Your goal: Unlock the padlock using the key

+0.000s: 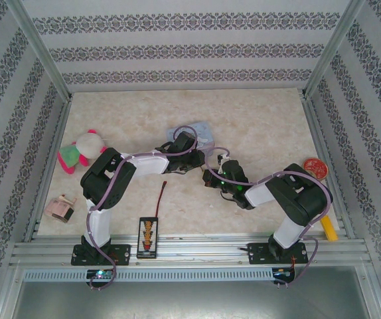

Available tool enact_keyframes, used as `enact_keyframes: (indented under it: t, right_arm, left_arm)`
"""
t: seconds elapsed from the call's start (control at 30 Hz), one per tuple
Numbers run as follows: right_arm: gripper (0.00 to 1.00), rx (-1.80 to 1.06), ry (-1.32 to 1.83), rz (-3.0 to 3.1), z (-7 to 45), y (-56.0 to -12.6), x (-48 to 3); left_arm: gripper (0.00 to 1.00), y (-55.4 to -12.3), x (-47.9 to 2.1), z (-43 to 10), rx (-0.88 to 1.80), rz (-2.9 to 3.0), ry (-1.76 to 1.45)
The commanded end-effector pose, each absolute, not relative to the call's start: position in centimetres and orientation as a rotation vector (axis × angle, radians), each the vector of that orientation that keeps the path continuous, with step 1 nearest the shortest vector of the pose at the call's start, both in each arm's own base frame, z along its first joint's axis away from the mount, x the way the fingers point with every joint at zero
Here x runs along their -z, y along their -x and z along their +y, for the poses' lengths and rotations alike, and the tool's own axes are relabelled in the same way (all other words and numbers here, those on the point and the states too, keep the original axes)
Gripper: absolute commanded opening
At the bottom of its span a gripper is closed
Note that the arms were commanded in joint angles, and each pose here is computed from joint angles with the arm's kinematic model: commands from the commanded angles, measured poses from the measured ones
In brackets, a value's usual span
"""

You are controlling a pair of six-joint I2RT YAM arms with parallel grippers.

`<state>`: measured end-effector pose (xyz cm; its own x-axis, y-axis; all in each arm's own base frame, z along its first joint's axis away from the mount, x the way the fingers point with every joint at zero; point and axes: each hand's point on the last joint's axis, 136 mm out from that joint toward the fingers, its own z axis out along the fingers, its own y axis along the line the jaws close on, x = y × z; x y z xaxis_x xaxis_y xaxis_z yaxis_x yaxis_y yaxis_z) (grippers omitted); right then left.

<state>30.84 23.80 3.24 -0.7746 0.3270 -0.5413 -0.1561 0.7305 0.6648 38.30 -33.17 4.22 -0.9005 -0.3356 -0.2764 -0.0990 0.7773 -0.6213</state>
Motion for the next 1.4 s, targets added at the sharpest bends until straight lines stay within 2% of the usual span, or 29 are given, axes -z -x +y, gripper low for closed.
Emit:
enact_keyframes:
  t: [0.0,0.4,0.6,1.37]
  right_arm:
    - [0.0,-0.959,-0.147,2.17,23.7,-32.0,-5.5]
    - [0.0,-0.939,-0.131,2.168,23.7,-31.4,-5.4]
    - [0.0,-0.931,-0.135,2.176,23.6,-30.8,-5.0]
    - [0.0,-0.907,-0.113,2.159,23.0,-29.6,-5.1]
  left_arm:
    - [0.12,-38.1,-4.6,-33.8,0.932,2.593,0.327]
    - [0.12,-38.0,-4.4,-34.2,0.962,2.604,0.353]
    - [0.12,-37.0,-4.0,-34.4,1.036,2.67,0.481]
    - [0.11,-36.2,-3.3,-33.5,0.994,2.743,0.57]
